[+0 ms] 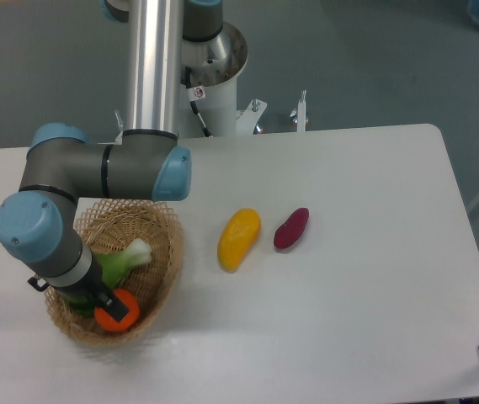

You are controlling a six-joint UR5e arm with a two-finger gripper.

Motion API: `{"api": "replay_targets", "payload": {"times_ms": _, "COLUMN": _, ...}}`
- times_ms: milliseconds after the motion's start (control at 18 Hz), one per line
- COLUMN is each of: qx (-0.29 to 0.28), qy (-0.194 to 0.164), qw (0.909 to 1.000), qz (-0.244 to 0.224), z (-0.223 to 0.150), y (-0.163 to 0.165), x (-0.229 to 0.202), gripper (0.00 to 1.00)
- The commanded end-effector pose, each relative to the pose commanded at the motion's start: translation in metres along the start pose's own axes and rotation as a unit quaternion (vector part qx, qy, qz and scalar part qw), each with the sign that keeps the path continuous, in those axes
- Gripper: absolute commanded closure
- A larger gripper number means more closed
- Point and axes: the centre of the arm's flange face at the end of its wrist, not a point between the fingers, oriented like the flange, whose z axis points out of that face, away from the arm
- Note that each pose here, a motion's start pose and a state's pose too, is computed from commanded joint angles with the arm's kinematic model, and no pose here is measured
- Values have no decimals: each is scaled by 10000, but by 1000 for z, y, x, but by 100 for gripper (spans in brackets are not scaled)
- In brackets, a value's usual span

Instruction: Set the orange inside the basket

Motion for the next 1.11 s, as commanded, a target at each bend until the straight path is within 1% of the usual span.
{"api": "replay_targets", "payload": {"times_ms": 56, "qx": 201, "qy": -151, "qw": 9995, "qz": -179, "z": -4, "y": 12, "x": -8, "gripper": 0}}
{"api": "replay_targets", "payload": {"times_ms": 167, "qx": 549, "qy": -405, "qw": 9954, "qz": -674, "z": 9, "y": 36, "x": -37, "gripper": 0}}
{"api": "replay_targets", "payload": {"times_ms": 333, "qx": 532, "qy": -439, "qw": 9904, "qz": -1197, "z": 11, "y": 73, "x": -72, "gripper": 0}}
{"api": "replay_targets", "payload": {"times_ms": 389, "qx": 588, "qy": -523, "qw": 9862, "qz": -1455, "z": -3, "y": 98, "x": -99, "gripper": 0}}
{"api": "replay_targets", "payload": {"times_ms": 556, "qx": 576, "qy": -623, "qw": 9802, "qz": -1792, "z": -9, "y": 138, "x": -150, "gripper": 0}}
{"api": "replay_targets", "payload": {"times_ms": 722, "qx": 604, "qy": -658, "qw": 9816, "qz": -1686, "z": -15, "y": 182, "x": -192, "gripper": 0}}
{"api": "replay_targets", "payload": {"times_ms": 833, "qx": 574, "qy": -667, "qw": 9818, "qz": -1681, "z": -17, "y": 200, "x": -207, "gripper": 0}}
{"api": "replay_targets", "payload": {"times_ms": 889, "qx": 495, "qy": -620, "qw": 9834, "qz": -1634, "z": -15, "y": 208, "x": -212, "gripper": 0}}
{"api": "replay_targets", "payload": {"times_ms": 1000, "qx": 310, "qy": -517, "qw": 9885, "qz": -1386, "z": -20, "y": 238, "x": -228, "gripper": 0}}
{"api": "replay_targets", "payload": {"times_ms": 1111, "qx": 192, "qy": -446, "qw": 9907, "qz": -1274, "z": -19, "y": 263, "x": -242, "gripper": 0}}
